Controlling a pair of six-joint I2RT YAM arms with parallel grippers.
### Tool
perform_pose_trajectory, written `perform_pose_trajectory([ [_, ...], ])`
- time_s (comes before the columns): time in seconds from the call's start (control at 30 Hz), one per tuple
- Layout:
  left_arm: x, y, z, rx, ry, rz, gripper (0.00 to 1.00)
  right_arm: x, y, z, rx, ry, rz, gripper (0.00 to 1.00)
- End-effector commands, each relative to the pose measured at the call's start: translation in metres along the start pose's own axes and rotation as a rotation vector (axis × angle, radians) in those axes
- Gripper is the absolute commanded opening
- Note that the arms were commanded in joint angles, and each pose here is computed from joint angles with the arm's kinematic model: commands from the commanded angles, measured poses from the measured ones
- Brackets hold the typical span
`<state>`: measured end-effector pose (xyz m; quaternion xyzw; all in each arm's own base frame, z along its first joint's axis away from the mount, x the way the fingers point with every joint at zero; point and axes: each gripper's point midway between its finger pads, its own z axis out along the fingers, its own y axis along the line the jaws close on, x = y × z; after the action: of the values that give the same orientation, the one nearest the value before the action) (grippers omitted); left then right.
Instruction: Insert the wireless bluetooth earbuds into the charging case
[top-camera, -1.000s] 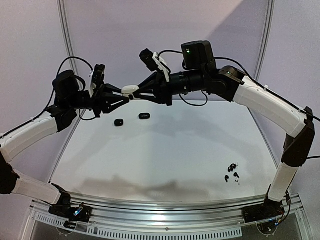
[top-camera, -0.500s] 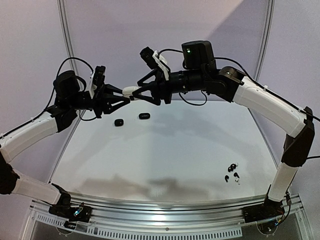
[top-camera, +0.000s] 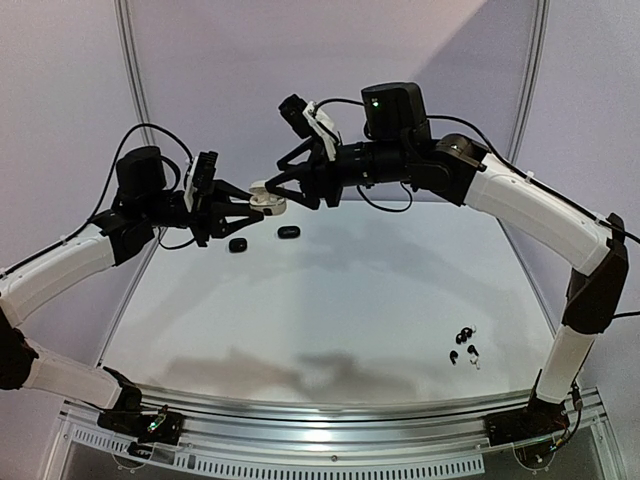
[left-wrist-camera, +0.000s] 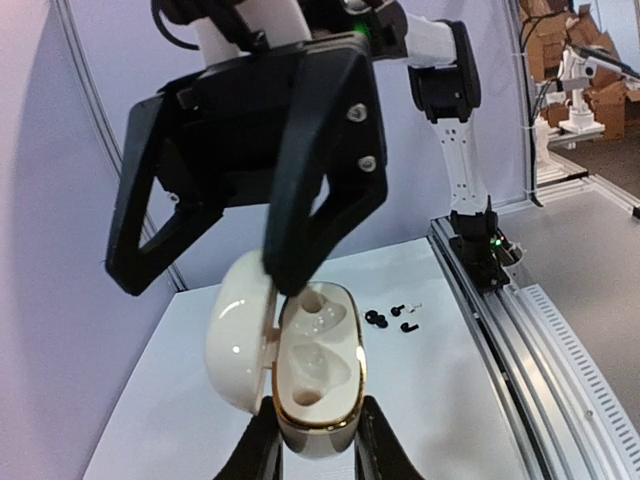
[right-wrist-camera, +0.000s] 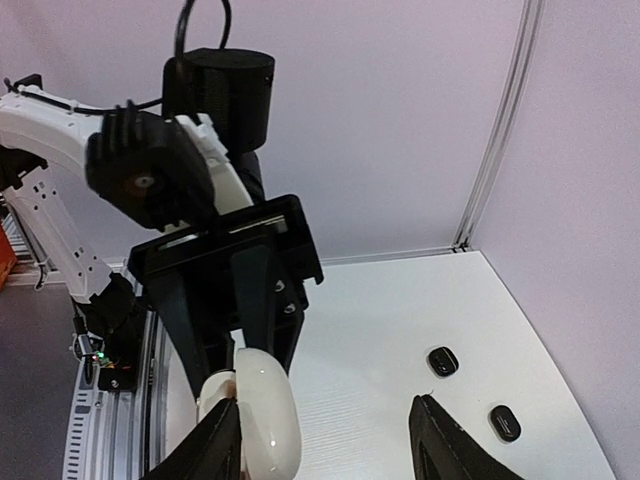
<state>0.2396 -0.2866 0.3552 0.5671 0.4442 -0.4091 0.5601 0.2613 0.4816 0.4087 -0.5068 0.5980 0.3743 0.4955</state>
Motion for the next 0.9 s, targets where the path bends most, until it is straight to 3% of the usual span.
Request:
perform_pose_trajectory([
  [0.0, -0.006, -0.007, 0.000, 0.009, 0.012, 0.093, 0.00, 0.015, -0.009, 0.011, 0.038, 0.049, 0.010, 0.57],
  [0.27, -0.006, -0.011, 0.000, 0.030, 0.003, 0.062, 0.00, 0.028, -0.015, 0.015, 0.050, 0.089, 0.030, 0.57],
  [0.4, 0.000, -0.011, 0.001, 0.025, 0.018, 0.031, 0.00, 0.023, -0.014, 0.013, 0.007, 0.060, 0.088, 0.57],
  [0.67, 0.011, -0.014, 0.001, 0.025, 0.028, -0.163, 0.00, 0.009, 0.008, 0.011, -0.121, 0.010, 0.106, 0.63],
  [0.87, 0.012, -0.014, 0.002, 0.023, 0.026, -0.174, 0.00, -0.004, 0.006, 0.008, -0.129, -0.041, 0.110, 0.65],
])
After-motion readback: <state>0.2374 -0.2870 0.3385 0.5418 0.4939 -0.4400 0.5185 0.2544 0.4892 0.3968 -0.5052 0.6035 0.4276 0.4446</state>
